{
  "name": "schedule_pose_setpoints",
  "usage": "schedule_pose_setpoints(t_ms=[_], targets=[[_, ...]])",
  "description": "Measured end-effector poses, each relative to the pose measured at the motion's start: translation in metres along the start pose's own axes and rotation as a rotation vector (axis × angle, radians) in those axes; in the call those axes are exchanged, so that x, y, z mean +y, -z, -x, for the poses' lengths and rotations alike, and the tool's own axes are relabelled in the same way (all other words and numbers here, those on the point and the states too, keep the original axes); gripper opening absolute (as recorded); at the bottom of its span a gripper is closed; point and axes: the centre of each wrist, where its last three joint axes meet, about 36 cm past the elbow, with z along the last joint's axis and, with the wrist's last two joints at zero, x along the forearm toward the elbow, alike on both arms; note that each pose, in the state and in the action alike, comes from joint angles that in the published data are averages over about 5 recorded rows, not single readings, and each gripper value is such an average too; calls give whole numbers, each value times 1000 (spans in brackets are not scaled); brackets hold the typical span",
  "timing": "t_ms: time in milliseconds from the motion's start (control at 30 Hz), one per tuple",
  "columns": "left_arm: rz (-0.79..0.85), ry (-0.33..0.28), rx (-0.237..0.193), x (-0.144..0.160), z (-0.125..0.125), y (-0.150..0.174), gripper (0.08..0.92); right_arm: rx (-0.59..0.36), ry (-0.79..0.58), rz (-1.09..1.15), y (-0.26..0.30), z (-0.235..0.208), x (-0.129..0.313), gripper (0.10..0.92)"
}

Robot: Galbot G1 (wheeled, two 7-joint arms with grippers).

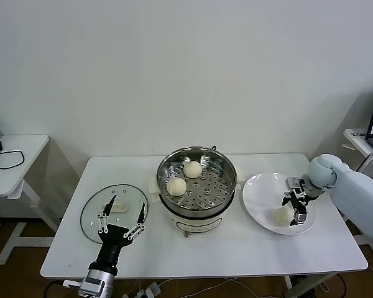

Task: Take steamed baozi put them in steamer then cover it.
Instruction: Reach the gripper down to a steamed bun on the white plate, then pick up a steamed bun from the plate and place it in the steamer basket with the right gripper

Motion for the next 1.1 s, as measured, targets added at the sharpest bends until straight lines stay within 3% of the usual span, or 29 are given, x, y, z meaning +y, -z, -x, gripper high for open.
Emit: schedule_pose_setpoints(t_ms=[433, 800, 1100], targets=[[3, 0, 1, 0, 0, 0, 823, 3, 6, 3, 3, 12, -2, 811], [3, -2, 5, 0, 2, -3, 823, 4, 9, 4, 4, 15, -5, 684], [4, -4, 6, -1, 2, -4, 823, -8, 3, 6, 2, -1, -7, 670]])
